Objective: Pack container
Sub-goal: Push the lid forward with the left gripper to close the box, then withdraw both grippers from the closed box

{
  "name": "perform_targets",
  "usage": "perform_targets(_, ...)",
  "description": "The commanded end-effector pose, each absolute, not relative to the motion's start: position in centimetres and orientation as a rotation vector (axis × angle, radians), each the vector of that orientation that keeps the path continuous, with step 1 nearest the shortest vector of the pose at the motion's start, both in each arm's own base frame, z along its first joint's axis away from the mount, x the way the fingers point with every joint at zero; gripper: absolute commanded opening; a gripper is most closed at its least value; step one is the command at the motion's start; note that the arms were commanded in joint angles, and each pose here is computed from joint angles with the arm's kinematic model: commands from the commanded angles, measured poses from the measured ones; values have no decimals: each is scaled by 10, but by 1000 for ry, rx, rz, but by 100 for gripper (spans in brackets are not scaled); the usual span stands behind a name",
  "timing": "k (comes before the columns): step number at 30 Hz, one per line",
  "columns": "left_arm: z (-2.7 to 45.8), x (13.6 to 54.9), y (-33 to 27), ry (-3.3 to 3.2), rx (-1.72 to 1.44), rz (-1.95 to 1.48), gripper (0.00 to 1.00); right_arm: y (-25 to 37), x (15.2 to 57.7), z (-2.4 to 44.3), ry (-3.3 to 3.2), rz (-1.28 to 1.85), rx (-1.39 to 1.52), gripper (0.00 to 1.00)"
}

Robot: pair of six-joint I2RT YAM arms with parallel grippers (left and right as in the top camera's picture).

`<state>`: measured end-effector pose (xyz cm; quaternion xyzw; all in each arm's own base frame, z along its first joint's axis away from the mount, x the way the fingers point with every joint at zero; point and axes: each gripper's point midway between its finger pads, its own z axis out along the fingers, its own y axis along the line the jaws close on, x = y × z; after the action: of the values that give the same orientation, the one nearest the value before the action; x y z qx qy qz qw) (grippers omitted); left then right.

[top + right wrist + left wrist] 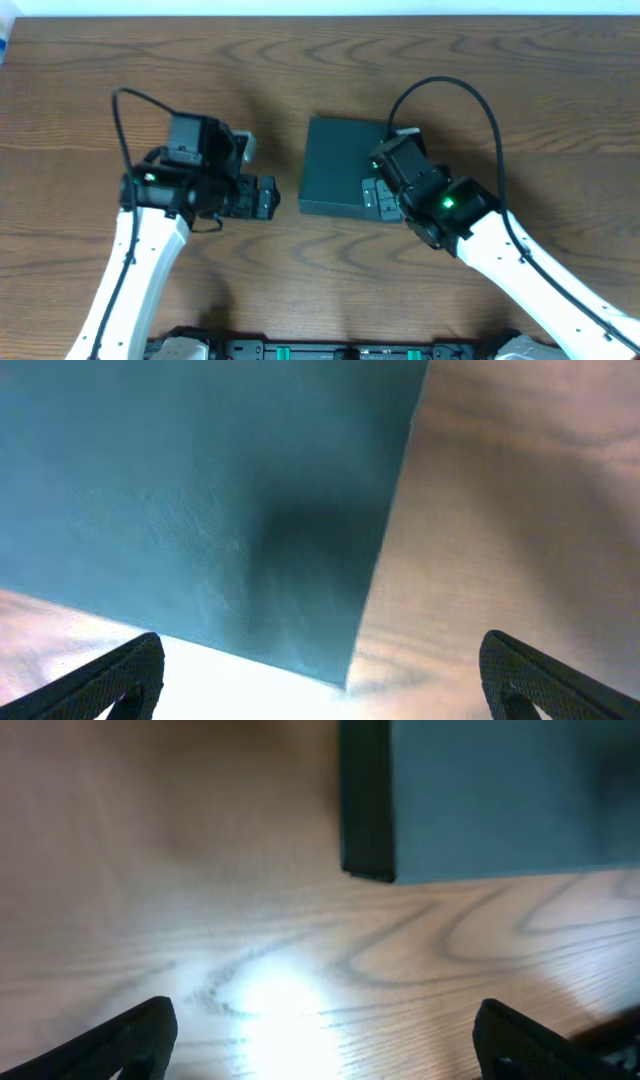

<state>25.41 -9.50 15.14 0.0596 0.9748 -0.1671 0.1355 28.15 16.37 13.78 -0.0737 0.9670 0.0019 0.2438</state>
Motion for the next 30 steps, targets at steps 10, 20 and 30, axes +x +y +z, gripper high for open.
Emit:
perform_targets(10,148,256,-101,2801,159,-468,96,132,263,121,2738,-172,-24,99)
perform_targets(20,148,257,-101,2798,160,-468,96,119,255,84,2751,-202,51,99)
perform_targets(30,148,257,-101,2795,160,-468,96,112,261,81,2750,-182,122,99)
